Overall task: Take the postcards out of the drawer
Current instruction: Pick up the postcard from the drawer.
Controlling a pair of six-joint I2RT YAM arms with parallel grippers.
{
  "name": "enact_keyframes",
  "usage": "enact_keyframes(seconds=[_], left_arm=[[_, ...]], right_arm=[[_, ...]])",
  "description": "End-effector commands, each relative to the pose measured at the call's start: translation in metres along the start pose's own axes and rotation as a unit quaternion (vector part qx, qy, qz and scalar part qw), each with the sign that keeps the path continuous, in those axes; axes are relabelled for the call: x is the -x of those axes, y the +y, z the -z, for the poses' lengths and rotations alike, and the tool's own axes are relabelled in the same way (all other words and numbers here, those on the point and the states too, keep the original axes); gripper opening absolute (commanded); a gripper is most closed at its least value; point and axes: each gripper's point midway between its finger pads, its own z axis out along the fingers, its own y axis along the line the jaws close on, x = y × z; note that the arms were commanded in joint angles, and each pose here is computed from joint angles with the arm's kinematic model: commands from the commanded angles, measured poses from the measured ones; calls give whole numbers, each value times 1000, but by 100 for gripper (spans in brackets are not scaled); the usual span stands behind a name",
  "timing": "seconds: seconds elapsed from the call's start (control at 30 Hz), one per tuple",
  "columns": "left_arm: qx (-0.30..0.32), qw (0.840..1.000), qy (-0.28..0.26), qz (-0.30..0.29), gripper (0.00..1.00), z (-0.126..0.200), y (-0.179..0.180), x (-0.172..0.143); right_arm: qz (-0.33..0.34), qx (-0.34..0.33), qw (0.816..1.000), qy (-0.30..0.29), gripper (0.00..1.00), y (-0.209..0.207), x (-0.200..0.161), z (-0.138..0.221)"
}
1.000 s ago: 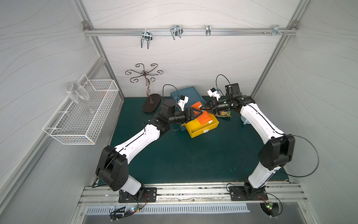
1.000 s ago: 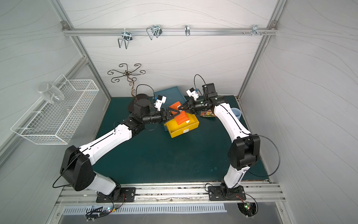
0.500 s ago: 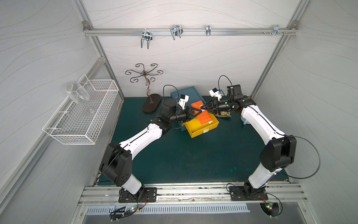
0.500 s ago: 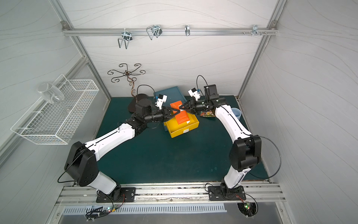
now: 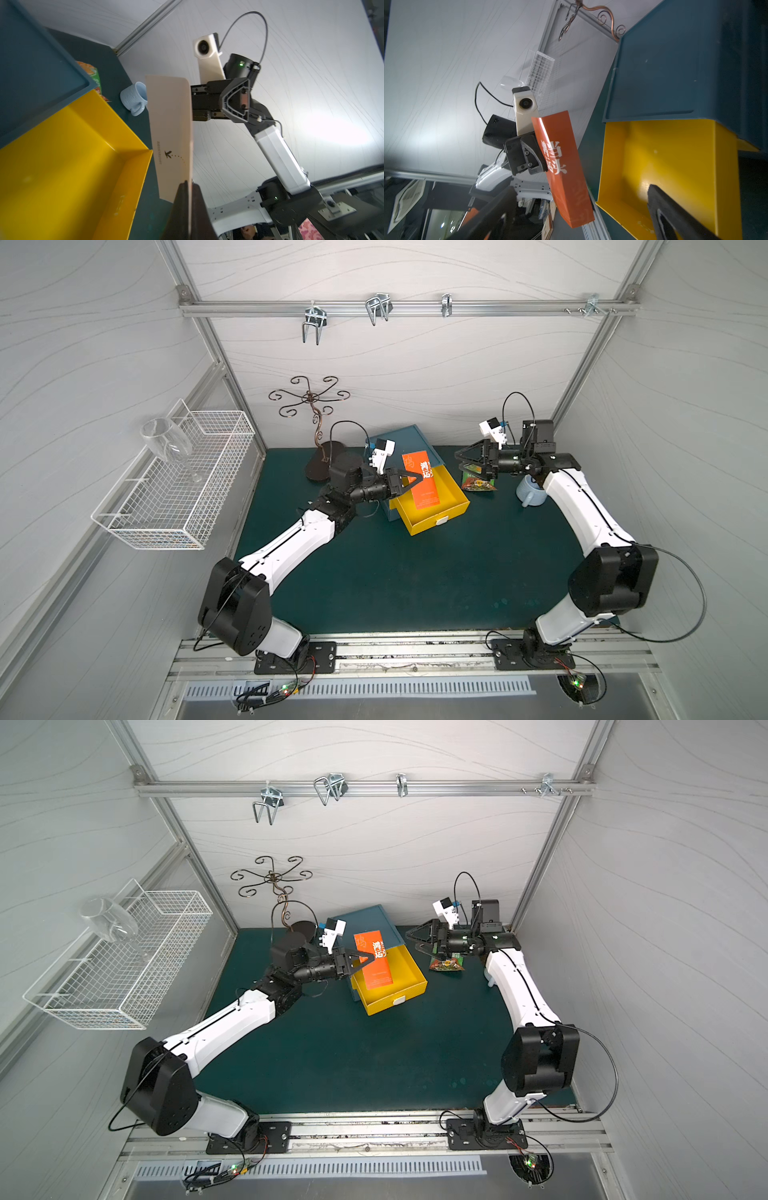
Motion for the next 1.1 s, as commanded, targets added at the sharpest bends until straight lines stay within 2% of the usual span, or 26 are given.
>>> enact_keyframes(seconds=[0.0, 0.2, 0.47, 0.63, 0.73, 0.83, 1.07], left_arm=[[-116, 988, 25, -96, 0, 10, -64, 0], [-204, 967, 61, -136, 0, 19, -106, -6], [-241, 957, 78, -139, 0, 19, -118, -5], [-255, 955, 73, -133, 0, 18, -121, 0], [-257, 956, 71, -126, 0, 16, -119, 1], [-255, 956, 71, -122, 0, 15, -117, 1], [-230, 964, 75, -112, 0, 11, -106, 0]], right_arm=[[95, 90, 991, 35, 99, 48, -20, 0], [150, 159, 974, 62, 99, 85, -41, -1], [199, 215, 952, 91, 90, 123, -57, -8], [225, 230, 942, 98, 68, 140, -60, -11], [230, 221, 943, 94, 51, 142, -57, -12], [231, 211, 946, 90, 39, 140, -56, -13], [217, 174, 958, 76, 24, 127, -49, -16]])
